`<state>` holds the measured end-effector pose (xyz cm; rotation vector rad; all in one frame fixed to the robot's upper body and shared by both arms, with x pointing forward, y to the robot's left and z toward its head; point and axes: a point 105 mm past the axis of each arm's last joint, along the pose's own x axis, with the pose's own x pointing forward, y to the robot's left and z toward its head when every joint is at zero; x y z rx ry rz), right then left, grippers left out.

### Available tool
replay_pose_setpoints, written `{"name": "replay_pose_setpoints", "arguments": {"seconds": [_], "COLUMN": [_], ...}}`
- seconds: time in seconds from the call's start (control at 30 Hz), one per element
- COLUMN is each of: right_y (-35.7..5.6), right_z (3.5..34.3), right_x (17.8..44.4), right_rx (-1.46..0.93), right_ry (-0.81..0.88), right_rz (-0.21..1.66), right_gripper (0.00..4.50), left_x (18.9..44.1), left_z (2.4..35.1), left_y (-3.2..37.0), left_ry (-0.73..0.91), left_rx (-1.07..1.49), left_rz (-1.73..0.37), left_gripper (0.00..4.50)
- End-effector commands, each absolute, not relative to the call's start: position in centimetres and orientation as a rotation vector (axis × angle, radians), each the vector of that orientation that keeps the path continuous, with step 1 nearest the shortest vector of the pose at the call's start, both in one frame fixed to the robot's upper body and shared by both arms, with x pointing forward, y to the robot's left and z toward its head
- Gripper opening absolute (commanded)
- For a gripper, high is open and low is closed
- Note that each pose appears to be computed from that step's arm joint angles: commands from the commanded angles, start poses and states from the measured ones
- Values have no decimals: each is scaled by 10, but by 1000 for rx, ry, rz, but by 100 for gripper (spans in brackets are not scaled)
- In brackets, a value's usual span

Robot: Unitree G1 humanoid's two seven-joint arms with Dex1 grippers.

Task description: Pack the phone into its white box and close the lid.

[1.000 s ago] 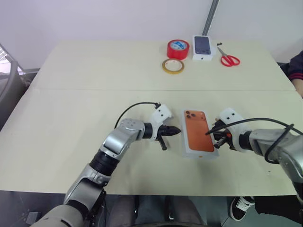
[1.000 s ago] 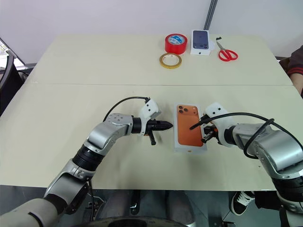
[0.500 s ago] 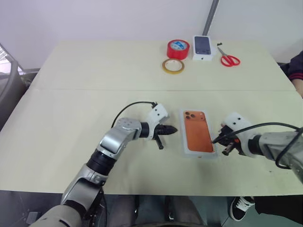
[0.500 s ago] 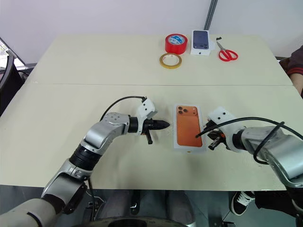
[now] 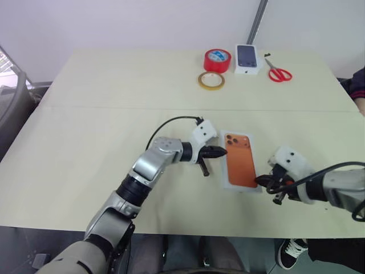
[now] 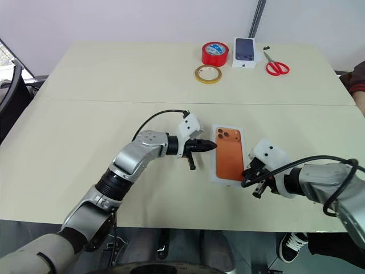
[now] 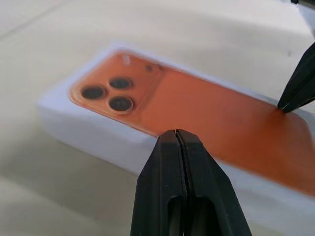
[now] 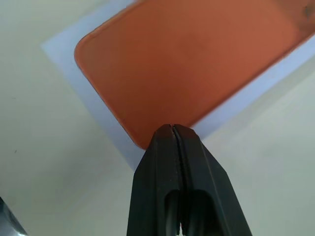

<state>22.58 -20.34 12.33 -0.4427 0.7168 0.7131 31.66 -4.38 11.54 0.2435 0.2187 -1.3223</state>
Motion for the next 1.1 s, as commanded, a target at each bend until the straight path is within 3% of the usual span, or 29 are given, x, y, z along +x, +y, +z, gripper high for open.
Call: {"name": "replay_pose_setpoints", "arguments": {"seconds": [0.03,0.23,0.37,0.43,0.53,0.7,0.87,1.1], "right_y": [-204,-203,-200,-203,-211,-216,-218,-212], "right_z": [115,126,162,180,190,194,183,176], "right_x": [222,228,249,259,271,283,284,287], "right_rx": [-463,-466,-433,-445,-405,-322,-262,-244], "right_ry": [737,667,435,311,246,203,211,202], "right_rz": [701,682,627,575,522,520,563,582], "right_gripper": [3,3,3,3,3,3,3,3], "left_x": [314,321,346,356,368,355,338,335], "left_z": [109,115,146,160,169,167,155,158], "left_y": [-49,-41,-4,28,113,209,241,242], "left_ry": [213,189,98,53,36,75,118,105], "left_rx": [326,276,165,131,108,105,136,117], "left_rz": [-1343,-1295,-1139,-1044,-827,-612,-527,-489], "left_gripper": [0,0,0,0,0,0,0,0]}}
